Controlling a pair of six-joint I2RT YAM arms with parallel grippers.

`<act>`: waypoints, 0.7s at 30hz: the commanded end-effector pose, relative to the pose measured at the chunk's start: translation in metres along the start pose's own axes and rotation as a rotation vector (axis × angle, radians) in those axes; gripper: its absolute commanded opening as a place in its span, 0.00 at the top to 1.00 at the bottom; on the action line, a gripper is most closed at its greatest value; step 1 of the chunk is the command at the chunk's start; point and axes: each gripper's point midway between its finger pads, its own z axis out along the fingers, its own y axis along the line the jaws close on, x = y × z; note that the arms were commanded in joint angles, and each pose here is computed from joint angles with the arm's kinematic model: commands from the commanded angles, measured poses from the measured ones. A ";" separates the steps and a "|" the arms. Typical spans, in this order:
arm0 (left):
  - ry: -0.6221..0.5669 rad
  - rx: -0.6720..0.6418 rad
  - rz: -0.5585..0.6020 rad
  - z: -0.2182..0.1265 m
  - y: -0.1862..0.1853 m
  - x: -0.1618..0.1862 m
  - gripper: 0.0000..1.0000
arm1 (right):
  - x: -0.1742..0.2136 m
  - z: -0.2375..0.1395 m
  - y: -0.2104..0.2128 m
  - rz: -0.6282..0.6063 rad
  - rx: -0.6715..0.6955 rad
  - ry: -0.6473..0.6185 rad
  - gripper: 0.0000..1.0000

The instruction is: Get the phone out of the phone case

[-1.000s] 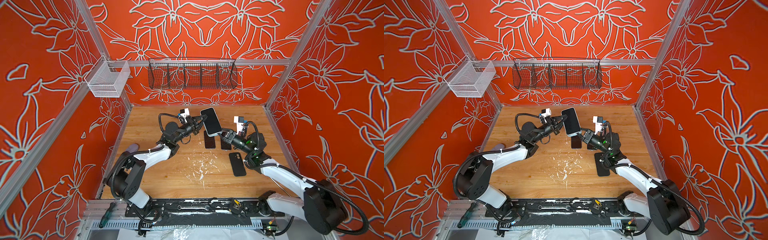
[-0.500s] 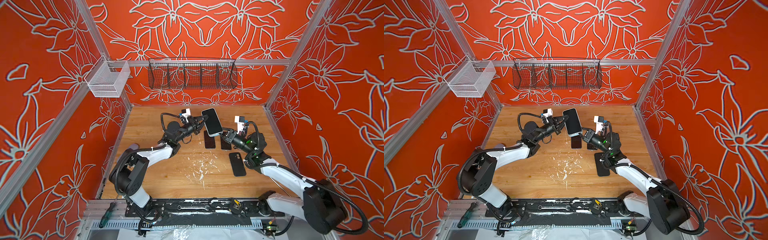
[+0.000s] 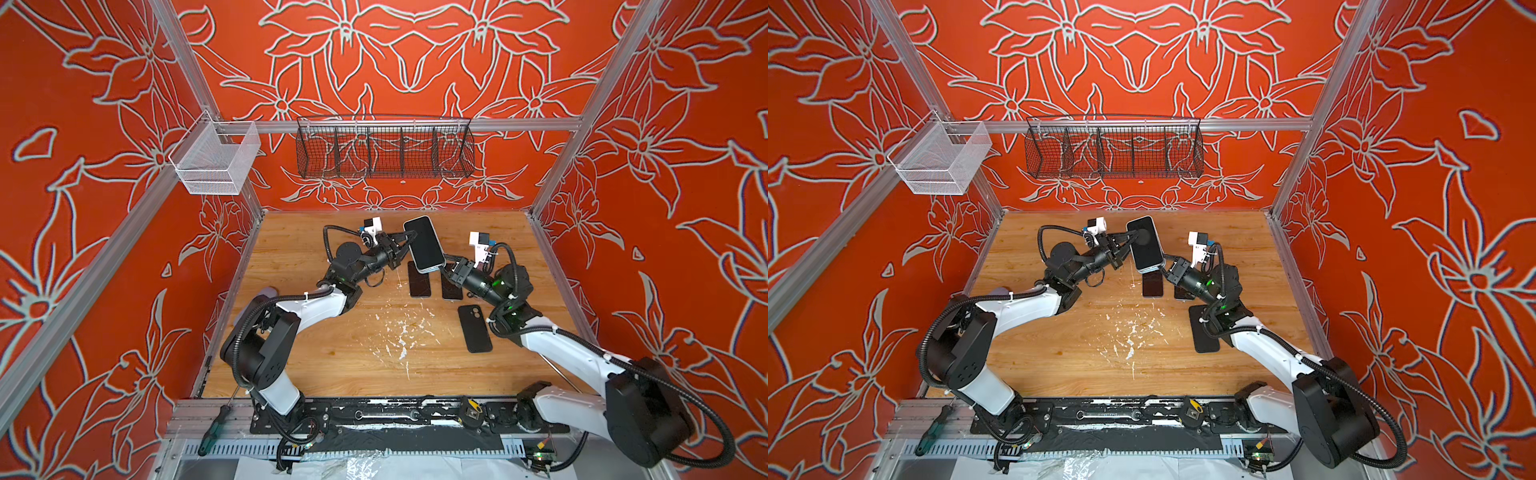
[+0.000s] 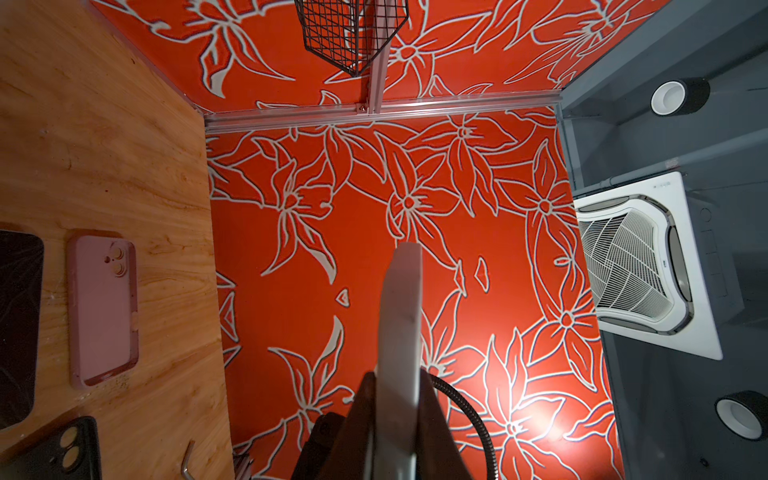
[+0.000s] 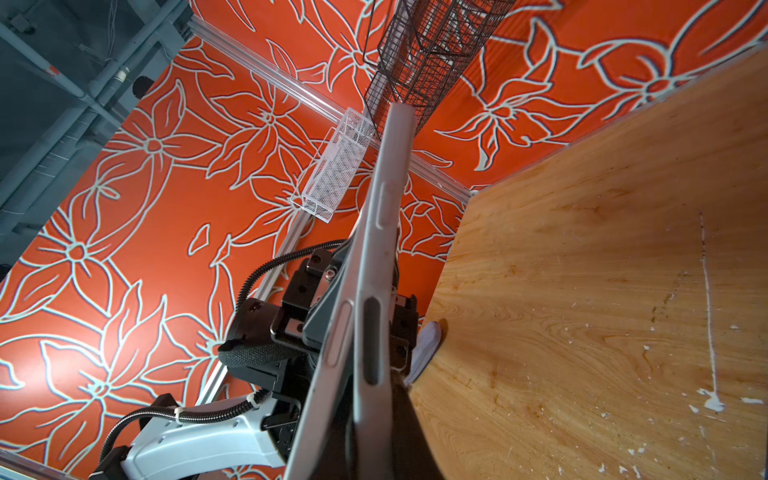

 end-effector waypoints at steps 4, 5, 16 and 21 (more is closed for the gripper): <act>0.035 0.035 0.044 0.008 -0.017 0.008 0.71 | -0.008 0.002 0.018 -0.019 -0.074 -0.031 0.99; 0.035 0.036 0.045 0.008 -0.017 0.008 0.70 | -0.009 0.002 0.018 -0.016 -0.076 -0.037 0.99; 0.017 0.016 0.091 -0.003 -0.026 0.010 0.48 | -0.013 0.004 0.020 -0.009 -0.088 -0.049 0.99; -0.001 -0.026 0.123 -0.011 -0.024 0.012 0.35 | -0.012 0.005 0.021 -0.015 -0.098 -0.043 0.99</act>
